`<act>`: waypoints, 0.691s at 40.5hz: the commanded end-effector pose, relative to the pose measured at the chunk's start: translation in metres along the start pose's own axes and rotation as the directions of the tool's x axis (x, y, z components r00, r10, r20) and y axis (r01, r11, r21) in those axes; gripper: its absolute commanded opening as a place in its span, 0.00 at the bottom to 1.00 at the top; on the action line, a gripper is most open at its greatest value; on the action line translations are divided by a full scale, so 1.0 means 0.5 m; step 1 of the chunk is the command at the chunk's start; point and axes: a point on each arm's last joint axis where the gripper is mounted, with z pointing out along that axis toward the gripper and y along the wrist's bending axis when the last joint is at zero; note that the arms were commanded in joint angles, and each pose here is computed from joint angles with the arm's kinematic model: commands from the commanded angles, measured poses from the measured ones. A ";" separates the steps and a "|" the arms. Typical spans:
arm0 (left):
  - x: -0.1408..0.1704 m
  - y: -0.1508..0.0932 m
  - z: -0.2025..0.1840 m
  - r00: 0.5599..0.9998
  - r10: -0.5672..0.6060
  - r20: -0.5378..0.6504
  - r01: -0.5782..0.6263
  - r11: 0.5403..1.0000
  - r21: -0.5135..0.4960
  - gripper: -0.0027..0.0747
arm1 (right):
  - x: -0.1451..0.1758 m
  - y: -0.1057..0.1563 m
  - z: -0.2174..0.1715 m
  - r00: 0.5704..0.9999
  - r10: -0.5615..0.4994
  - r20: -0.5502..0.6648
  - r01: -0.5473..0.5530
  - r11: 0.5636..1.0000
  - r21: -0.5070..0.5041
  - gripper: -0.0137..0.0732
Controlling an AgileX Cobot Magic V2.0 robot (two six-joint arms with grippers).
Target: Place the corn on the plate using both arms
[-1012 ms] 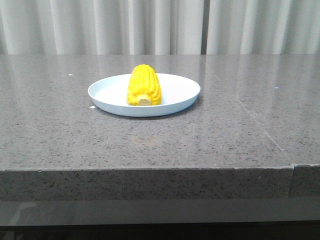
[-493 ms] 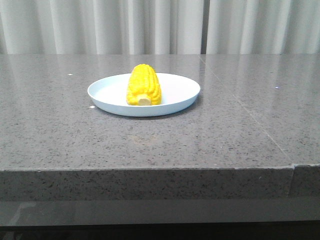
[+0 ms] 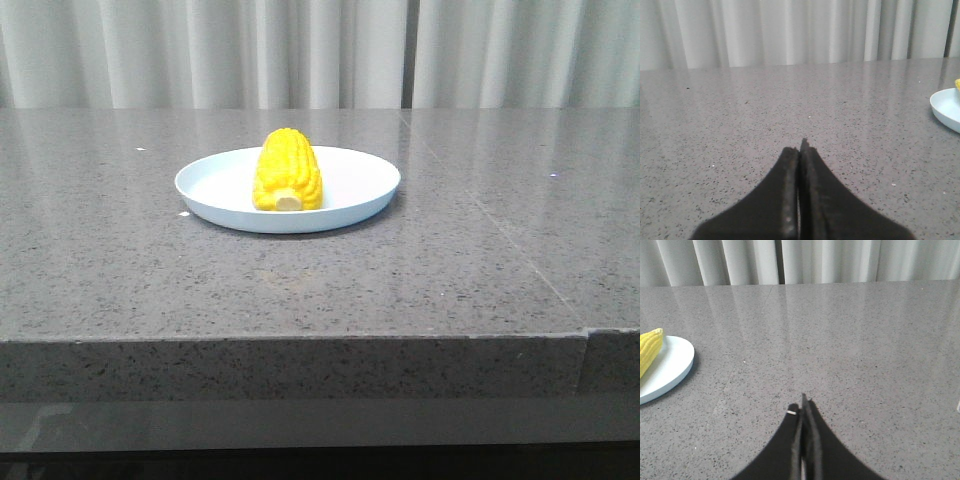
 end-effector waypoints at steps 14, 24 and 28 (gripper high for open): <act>-0.015 0.001 -0.004 0.995 -0.001 0.100 0.001 1.000 -0.006 0.01 | 0.001 0.006 0.004 0.990 -0.118 0.080 0.119 0.993 -0.013 0.09; -0.015 0.001 -0.004 0.995 -0.001 0.100 0.001 1.000 -0.006 0.01 | 0.116 -0.009 0.023 0.989 -0.041 0.142 0.035 0.998 0.043 0.09; -0.015 0.001 -0.004 0.995 -0.001 0.100 0.001 1.000 -0.006 0.01 | 0.159 -0.014 0.029 0.992 -0.026 0.120 0.020 0.998 0.053 0.09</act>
